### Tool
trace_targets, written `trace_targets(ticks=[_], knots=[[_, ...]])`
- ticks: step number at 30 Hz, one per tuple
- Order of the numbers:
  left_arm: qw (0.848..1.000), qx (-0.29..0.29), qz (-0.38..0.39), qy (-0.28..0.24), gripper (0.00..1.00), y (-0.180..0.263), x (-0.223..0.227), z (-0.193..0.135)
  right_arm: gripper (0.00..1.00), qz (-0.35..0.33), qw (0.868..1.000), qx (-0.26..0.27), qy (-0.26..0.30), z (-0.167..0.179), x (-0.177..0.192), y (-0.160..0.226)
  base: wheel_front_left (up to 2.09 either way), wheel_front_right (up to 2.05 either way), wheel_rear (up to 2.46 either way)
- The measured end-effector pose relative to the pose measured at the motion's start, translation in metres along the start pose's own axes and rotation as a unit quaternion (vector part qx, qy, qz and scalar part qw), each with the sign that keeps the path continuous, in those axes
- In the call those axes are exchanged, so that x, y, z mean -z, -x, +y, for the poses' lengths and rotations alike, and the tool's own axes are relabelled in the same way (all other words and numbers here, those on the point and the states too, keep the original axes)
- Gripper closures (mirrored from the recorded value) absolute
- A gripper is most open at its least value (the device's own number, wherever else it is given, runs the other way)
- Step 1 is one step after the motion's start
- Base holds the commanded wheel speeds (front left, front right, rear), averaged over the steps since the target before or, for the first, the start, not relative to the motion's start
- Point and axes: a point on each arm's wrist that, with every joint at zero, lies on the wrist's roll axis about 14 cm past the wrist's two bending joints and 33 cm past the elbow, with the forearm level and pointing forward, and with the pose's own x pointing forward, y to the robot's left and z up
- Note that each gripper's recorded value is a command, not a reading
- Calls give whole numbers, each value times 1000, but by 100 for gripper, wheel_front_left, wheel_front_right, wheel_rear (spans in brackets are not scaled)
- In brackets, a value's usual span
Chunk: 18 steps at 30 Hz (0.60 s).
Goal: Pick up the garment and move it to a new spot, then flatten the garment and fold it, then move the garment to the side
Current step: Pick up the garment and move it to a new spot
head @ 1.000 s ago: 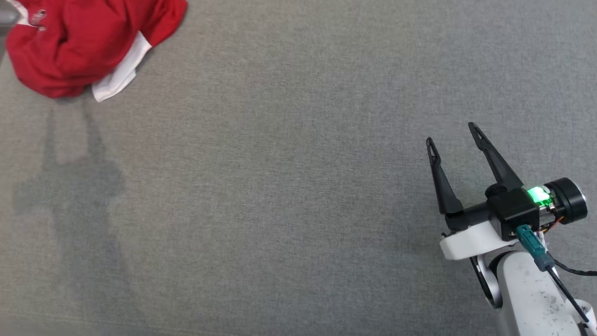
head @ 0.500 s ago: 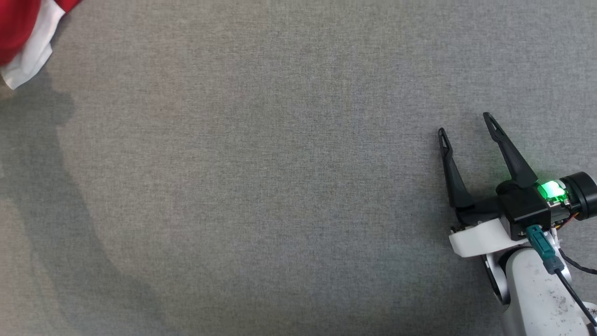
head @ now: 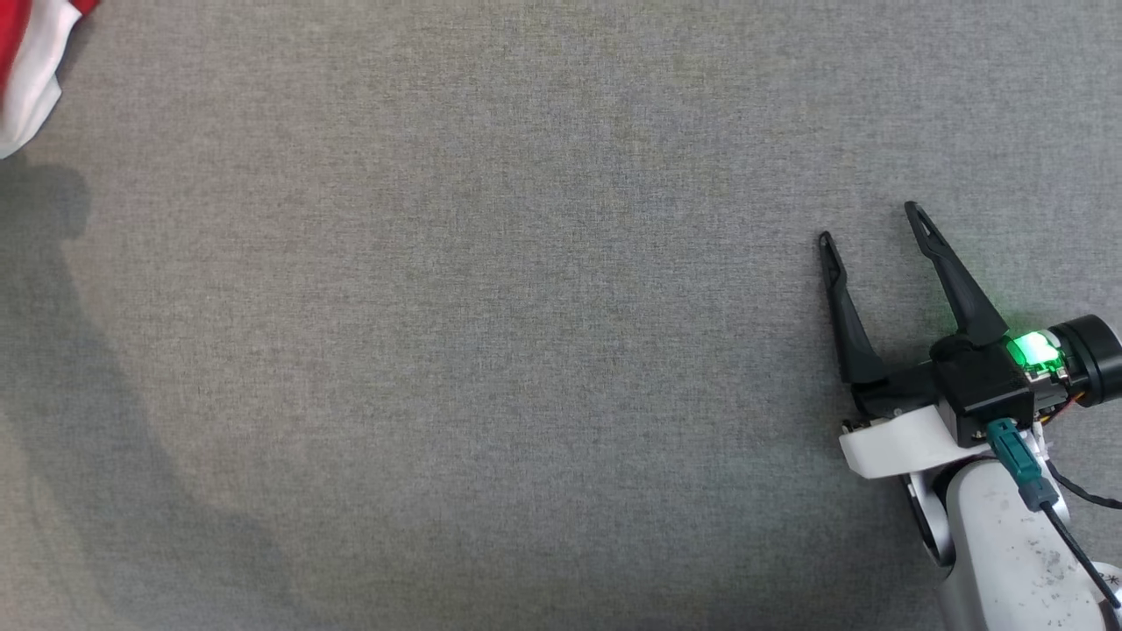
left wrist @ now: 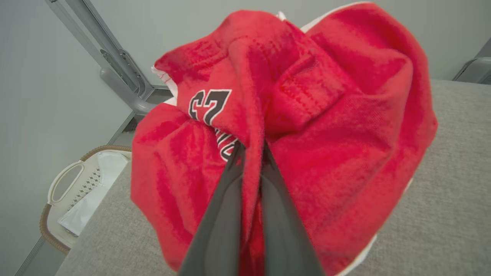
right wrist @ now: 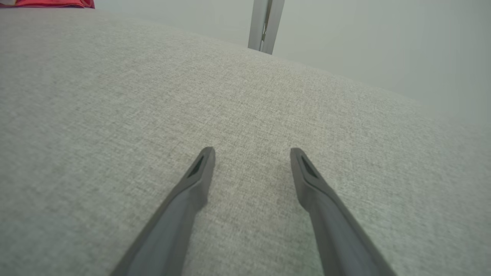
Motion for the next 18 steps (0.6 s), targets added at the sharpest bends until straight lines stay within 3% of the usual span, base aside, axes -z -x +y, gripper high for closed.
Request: trace_targets(ticks=[10, 18], knots=[[996, 1, -84, -37, 100, 23, -67, 21, 0, -22, 1000, -2, -18, 4, -27, 7, 0, 0, 0], [978, 73, -179, -83, 100, 57, -152, -17, 0, -53, 998, 8, -34, 2, -63, 27, 0, 0, 0]])
